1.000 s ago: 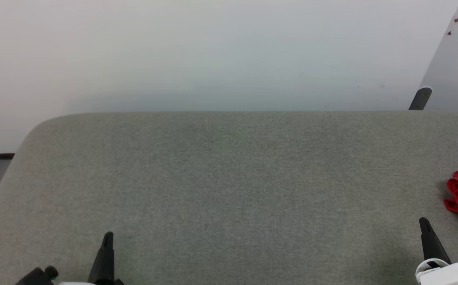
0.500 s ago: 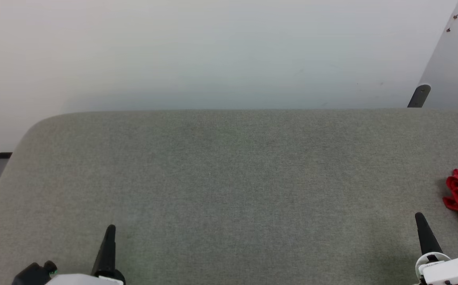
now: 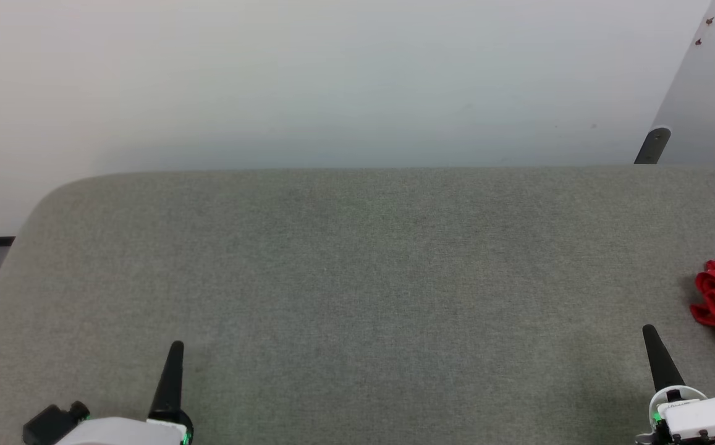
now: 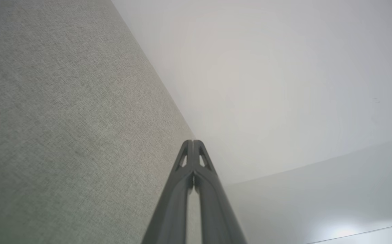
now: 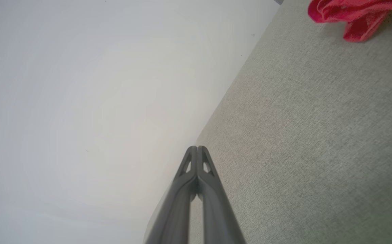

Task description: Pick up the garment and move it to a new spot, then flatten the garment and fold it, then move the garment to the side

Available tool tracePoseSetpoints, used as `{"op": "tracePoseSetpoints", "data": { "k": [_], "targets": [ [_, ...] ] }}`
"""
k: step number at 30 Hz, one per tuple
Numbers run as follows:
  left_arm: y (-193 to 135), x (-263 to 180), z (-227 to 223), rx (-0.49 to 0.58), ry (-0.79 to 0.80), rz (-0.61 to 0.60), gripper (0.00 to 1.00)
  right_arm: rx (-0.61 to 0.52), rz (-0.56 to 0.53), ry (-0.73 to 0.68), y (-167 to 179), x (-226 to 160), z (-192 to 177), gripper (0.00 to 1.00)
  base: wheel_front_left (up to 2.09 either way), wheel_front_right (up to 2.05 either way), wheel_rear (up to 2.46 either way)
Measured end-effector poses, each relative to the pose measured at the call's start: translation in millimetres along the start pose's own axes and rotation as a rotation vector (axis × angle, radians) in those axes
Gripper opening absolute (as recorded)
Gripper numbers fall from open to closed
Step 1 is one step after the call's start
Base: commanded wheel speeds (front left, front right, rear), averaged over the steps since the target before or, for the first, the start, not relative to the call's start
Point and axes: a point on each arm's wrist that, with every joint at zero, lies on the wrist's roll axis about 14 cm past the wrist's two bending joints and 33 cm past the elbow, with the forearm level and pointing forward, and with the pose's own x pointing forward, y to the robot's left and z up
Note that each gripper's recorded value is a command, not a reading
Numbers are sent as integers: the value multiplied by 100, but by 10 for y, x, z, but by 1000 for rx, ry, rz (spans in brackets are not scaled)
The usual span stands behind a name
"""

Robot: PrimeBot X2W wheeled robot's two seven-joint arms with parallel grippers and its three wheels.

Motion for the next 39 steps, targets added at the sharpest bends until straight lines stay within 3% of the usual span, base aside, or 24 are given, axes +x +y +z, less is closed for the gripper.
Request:
{"op": "tracePoseSetpoints", "data": {
  "k": [39],
  "targets": [
    [-160,211,-89,-325,43,-38,0,328,29,8,93,83,-34,0,0,0,0]
  ]
}}
